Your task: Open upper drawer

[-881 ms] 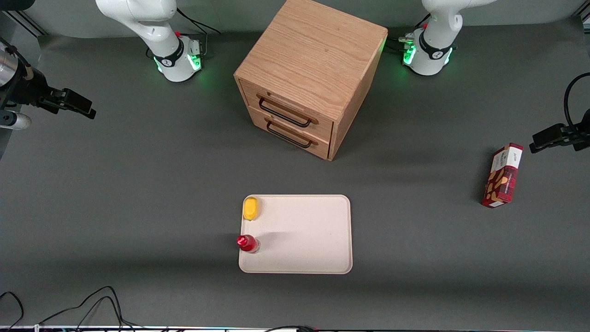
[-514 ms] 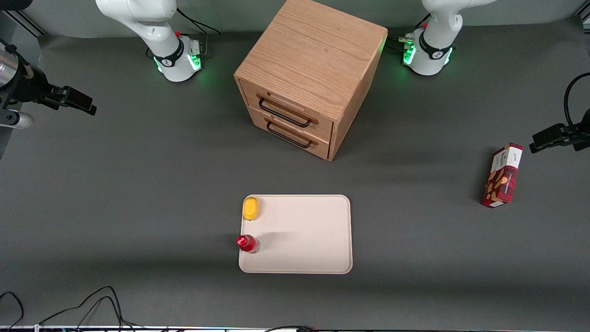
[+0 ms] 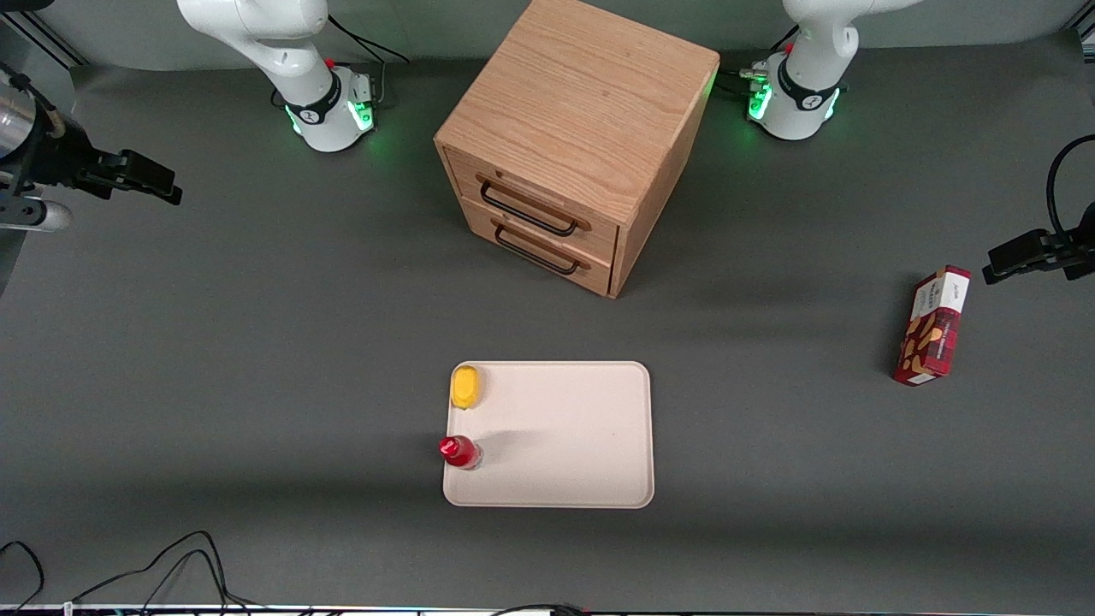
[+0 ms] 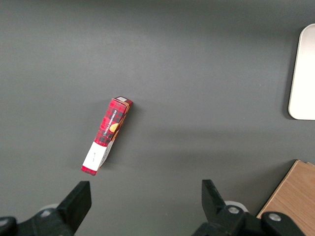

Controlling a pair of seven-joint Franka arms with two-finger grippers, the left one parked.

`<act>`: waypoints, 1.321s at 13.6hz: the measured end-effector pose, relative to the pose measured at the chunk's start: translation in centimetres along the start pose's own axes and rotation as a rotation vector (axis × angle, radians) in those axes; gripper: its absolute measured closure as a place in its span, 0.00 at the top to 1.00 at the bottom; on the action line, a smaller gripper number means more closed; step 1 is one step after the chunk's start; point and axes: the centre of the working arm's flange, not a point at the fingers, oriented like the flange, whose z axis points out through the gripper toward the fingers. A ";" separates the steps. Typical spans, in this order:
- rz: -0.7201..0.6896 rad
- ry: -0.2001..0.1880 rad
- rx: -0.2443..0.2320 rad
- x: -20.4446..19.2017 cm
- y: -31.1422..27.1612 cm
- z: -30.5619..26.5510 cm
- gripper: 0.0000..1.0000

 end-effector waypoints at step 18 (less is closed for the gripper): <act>-0.953 -0.090 0.405 2.8 -29.5 12.4 1.00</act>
